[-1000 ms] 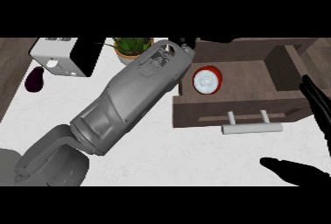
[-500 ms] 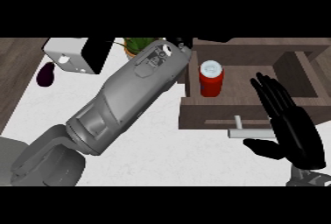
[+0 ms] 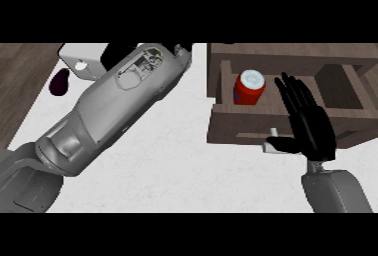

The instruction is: Pick up the can, place it into the drawer and close the drawer

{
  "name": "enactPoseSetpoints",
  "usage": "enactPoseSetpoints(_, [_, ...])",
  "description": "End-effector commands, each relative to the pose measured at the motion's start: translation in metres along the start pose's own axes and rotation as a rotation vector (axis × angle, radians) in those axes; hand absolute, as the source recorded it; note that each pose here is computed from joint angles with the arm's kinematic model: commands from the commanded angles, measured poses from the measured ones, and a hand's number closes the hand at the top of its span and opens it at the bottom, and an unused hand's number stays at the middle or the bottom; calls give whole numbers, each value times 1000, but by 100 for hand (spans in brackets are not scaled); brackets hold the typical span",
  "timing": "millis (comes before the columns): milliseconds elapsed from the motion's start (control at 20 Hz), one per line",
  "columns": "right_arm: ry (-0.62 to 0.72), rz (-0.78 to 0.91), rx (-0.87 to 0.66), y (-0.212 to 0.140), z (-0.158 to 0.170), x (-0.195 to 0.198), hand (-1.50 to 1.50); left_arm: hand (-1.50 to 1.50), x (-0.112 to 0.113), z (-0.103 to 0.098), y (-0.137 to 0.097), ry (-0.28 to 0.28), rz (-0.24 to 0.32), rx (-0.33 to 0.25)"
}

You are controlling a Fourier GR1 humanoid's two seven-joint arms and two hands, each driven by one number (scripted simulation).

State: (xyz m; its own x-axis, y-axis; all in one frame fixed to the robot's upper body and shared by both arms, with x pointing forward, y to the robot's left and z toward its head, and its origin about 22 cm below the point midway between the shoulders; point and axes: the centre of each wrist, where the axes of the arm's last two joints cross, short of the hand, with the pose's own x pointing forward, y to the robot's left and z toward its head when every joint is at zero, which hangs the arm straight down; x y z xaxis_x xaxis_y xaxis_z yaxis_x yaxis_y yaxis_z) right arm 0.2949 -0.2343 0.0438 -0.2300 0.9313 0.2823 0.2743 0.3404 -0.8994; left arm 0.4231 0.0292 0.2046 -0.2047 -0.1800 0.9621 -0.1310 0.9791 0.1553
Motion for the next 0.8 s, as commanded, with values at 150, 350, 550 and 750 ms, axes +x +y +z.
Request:
enactPoseSetpoints(150, [43, 59, 22, 48, -12, -17, -150, -150, 15, 1, 27, 8, 5, 6])
enactPoseSetpoints(350, [80, 105, 19, 55, -21, -29, -150, -150, 12, 1, 53, 15, -3, 5])
enactPoseSetpoints(550, [57, 141, -16, 62, -39, -26, -150, -150, 22, -3, 71, 34, -9, 0])
enactPoseSetpoints(750, [101, 136, -84, 66, -56, -24, -150, -150, 0, 11, 79, 44, -24, -11])
